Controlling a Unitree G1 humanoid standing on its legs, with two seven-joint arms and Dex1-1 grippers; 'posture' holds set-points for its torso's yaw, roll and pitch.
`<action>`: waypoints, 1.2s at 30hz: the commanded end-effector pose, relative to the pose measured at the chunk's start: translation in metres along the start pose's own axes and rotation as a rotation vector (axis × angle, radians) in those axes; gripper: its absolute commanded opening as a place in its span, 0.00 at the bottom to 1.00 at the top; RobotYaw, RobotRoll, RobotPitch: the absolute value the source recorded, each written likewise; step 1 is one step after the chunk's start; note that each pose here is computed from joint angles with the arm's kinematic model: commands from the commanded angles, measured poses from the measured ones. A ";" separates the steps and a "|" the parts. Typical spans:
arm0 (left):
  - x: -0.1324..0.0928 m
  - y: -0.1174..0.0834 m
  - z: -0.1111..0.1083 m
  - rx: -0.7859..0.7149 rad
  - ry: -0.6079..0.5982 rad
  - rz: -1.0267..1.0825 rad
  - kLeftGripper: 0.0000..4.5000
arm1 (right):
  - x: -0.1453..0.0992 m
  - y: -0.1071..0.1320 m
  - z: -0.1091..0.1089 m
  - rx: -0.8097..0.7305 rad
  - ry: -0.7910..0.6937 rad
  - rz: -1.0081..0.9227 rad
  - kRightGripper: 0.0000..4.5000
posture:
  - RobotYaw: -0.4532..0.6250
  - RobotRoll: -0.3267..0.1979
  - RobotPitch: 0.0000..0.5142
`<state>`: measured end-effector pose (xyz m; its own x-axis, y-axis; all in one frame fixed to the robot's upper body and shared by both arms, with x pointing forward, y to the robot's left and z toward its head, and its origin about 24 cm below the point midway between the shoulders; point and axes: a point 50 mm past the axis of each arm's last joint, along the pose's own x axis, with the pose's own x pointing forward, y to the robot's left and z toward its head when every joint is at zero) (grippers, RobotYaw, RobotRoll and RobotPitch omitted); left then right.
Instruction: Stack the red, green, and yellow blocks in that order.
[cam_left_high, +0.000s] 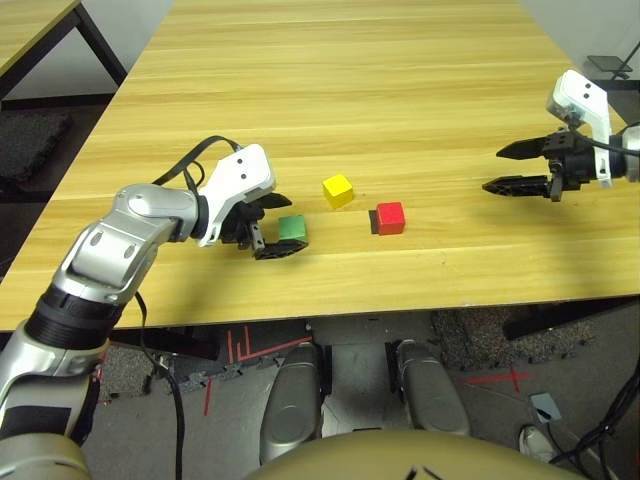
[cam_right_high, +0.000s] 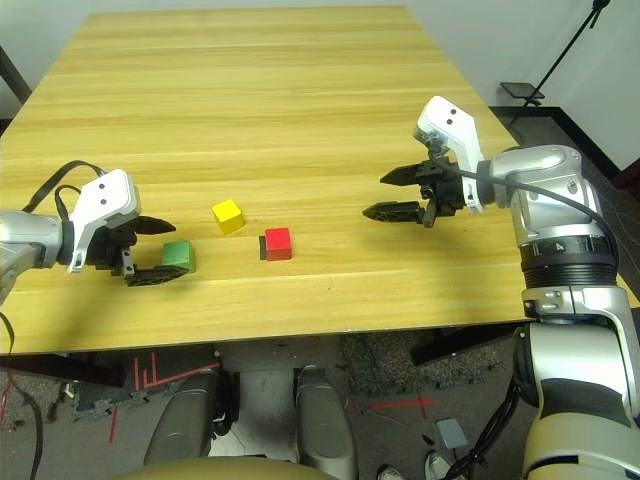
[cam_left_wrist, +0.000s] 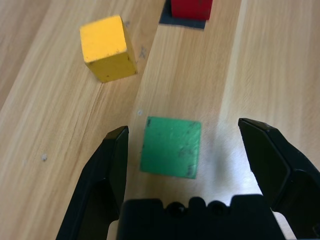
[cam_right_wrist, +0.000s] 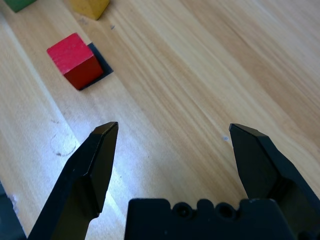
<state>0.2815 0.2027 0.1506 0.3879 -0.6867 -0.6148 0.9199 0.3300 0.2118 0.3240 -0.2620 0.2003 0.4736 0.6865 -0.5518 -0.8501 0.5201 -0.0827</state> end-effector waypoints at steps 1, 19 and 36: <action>0.007 0.003 -0.005 0.028 0.024 -0.016 1.00 | -0.001 0.004 0.001 0.009 -0.018 -0.004 1.00 | 0.59 0.41 0.19; 0.014 0.000 0.029 0.010 -0.064 -0.070 0.46 | -0.004 0.007 -0.002 0.032 -0.045 -0.036 1.00 | 0.57 0.42 0.18; 0.072 0.008 0.115 0.133 -0.120 -0.240 0.46 | 0.003 0.021 -0.014 0.071 -0.061 -0.025 1.00 | 0.51 0.51 0.20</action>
<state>0.3185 0.0853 0.1980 0.1556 -0.8224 -0.5472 0.9834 0.0767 0.1643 0.3077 -0.2585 0.1848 0.5102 0.6905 -0.5128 -0.8189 0.5723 -0.0441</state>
